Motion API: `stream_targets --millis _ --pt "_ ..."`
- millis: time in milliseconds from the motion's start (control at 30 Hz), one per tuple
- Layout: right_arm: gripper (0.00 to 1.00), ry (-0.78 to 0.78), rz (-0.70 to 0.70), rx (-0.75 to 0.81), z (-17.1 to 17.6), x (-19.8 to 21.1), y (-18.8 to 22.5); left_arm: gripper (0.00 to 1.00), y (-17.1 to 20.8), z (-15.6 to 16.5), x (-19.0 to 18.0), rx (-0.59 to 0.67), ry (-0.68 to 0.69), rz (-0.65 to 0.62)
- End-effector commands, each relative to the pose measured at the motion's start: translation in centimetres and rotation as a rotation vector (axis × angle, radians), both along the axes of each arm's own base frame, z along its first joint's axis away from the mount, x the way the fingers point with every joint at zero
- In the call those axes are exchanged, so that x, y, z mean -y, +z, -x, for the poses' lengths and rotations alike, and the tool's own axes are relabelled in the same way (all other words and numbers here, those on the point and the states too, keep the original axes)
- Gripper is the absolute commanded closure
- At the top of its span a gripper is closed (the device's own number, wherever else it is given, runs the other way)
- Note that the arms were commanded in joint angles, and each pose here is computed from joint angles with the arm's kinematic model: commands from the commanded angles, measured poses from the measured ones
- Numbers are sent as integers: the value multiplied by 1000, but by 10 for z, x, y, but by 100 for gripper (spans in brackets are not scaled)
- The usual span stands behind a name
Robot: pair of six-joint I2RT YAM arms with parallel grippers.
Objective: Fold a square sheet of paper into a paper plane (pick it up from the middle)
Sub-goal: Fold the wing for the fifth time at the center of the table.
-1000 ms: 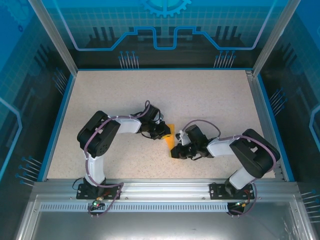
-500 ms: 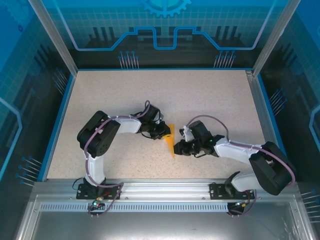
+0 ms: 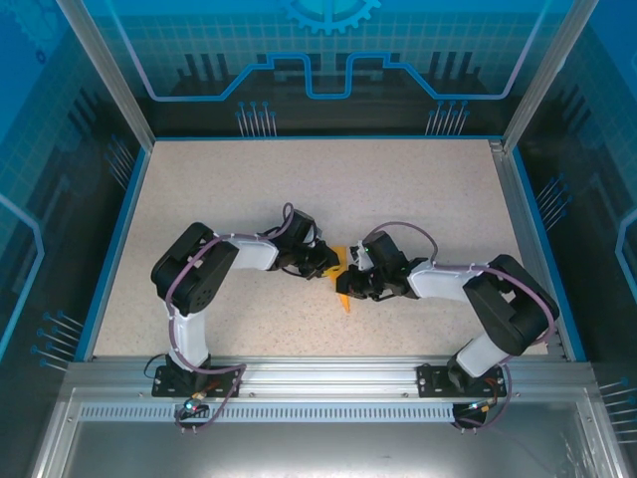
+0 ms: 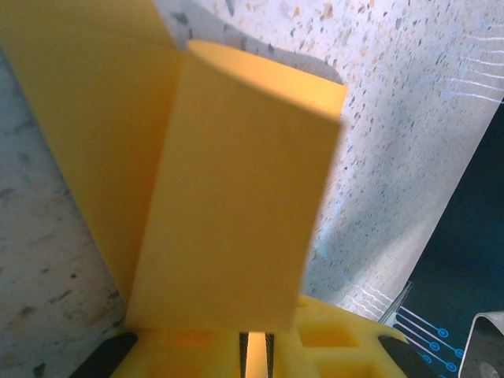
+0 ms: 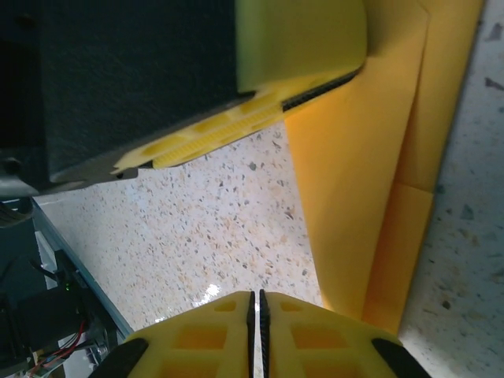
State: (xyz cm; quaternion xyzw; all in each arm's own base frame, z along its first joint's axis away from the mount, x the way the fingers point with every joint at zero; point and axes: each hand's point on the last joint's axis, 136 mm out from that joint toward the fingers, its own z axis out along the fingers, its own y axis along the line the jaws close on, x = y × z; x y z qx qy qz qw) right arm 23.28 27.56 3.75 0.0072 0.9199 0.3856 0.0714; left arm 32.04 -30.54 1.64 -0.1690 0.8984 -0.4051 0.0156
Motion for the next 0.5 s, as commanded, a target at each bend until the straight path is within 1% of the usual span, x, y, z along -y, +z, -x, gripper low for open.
stream_targets --millis 0,200,467 --pt "87 6 -26 0 -6 -5 4 84 -46 22 -28 -123 86 -152" --pt "87 8 -26 1 -7 -6 4 84 -45 22 -26 -116 72 -151" --pt "88 -1 -11 -23 -7 -3 -6 83 -44 21 -26 -110 61 -157"
